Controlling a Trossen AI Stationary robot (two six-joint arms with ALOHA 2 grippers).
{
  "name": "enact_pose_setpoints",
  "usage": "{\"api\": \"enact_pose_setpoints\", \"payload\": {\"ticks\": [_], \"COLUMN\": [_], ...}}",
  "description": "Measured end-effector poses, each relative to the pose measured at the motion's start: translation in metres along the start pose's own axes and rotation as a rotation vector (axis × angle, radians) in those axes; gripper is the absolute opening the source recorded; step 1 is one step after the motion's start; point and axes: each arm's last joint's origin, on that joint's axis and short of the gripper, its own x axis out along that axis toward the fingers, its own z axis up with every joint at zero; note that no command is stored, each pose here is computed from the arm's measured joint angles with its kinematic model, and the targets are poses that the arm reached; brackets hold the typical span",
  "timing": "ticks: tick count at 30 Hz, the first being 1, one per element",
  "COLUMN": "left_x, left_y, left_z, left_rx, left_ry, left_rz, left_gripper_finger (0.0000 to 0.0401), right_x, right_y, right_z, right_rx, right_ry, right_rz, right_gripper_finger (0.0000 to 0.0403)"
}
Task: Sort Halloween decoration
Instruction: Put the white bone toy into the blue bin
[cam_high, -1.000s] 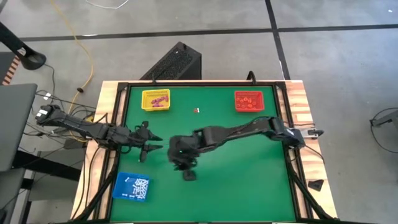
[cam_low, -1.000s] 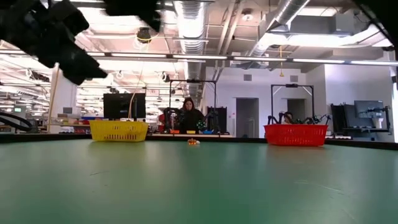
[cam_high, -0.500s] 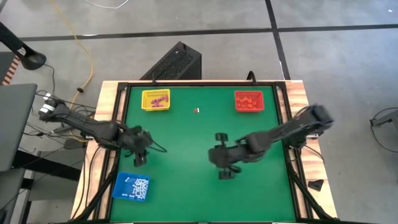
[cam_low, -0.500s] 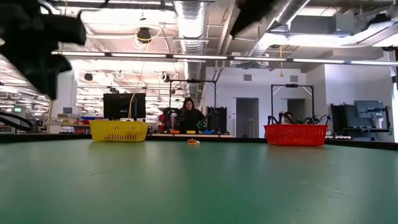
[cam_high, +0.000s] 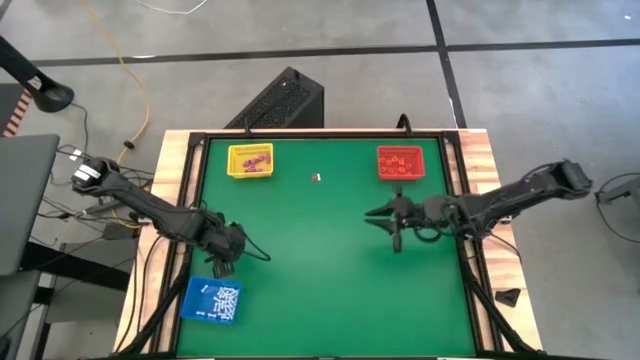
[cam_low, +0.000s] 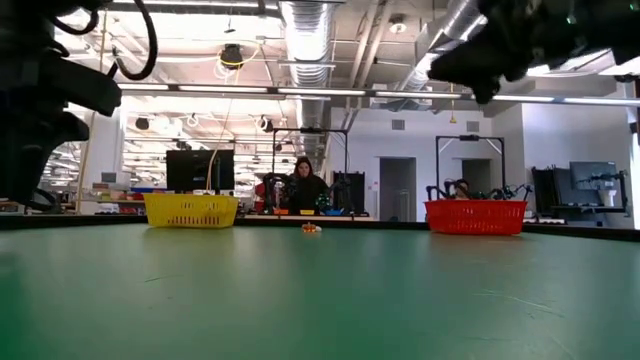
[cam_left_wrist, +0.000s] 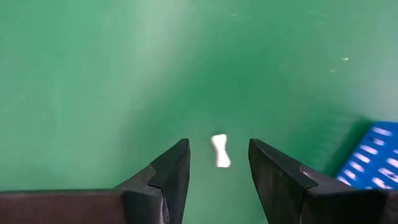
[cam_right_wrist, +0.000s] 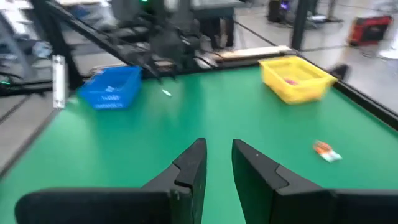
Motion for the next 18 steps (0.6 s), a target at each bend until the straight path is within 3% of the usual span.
{"api": "enact_pose_setpoints", "payload": {"ticks": [8, 18], "left_x": [0.000, 0.022], "left_y": [-0.005, 0.003], "left_z": [-0.003, -0.019], "left_rx": [-0.117, -0.188], "left_ry": [-0.012, 0.012], "left_rz": [-0.012, 0.027], "left_gripper_finger": [0.0153, 0.0153], "right_x": [-0.028, -0.033], "right_y": [-0.018, -0.020], "right_z": [-0.015, -0.023], "right_rx": [0.004, -0.007], "right_ry": [0.022, 0.089], "right_rz": [-0.046, -0.055], "right_gripper_finger": [0.0109, 0.0109]}}
